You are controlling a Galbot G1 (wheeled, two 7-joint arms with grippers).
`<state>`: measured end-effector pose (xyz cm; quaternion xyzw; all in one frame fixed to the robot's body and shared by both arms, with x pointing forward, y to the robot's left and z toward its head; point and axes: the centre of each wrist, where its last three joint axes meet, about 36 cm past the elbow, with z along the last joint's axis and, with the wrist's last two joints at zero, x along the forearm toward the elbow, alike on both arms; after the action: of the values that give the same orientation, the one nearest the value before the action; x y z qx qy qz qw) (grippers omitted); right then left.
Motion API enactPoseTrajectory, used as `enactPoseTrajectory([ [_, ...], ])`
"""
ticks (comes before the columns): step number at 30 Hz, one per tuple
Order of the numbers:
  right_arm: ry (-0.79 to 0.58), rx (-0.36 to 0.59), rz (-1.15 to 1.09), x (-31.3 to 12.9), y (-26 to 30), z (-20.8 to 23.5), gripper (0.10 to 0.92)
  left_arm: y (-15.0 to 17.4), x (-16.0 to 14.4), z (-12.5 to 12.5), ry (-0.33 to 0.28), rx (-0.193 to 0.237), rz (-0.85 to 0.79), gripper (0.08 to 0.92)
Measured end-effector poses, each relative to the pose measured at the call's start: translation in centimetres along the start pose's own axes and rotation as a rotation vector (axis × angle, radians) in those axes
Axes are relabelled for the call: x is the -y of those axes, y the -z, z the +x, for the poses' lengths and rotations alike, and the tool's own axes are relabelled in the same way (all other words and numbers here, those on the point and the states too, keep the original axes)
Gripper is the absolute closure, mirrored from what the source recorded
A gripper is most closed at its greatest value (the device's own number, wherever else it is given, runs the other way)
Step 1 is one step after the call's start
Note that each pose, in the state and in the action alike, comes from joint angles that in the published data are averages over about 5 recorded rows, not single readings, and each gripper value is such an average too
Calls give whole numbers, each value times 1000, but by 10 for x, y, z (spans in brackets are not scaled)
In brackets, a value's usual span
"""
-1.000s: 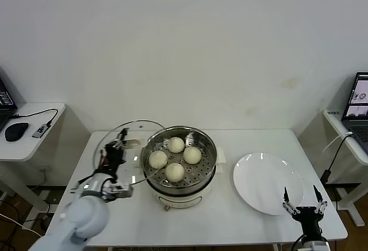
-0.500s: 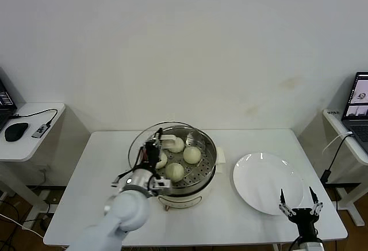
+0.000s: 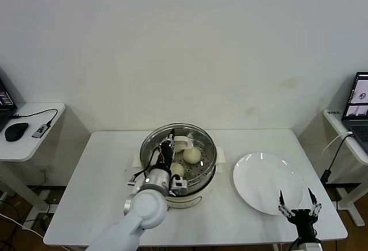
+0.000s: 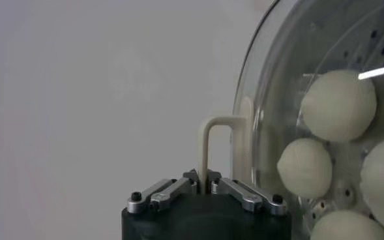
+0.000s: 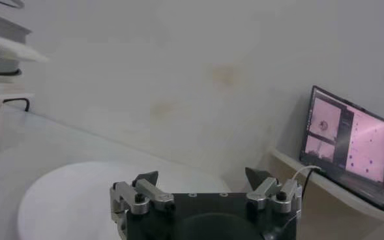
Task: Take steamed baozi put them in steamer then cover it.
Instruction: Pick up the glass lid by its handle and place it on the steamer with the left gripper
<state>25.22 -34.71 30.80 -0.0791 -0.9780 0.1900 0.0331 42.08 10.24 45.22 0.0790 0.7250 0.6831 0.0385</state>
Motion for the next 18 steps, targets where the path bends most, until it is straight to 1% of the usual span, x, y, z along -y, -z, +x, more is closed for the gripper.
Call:
enactPoseTrajectory([
  [6, 5, -1, -1, -2, -1, 0, 200, 6, 5, -5, 4, -1, -21, 855],
  [18, 13, -2, -2, -3, -3, 2, 200, 4, 16, -8, -4, -12, -48, 855],
])
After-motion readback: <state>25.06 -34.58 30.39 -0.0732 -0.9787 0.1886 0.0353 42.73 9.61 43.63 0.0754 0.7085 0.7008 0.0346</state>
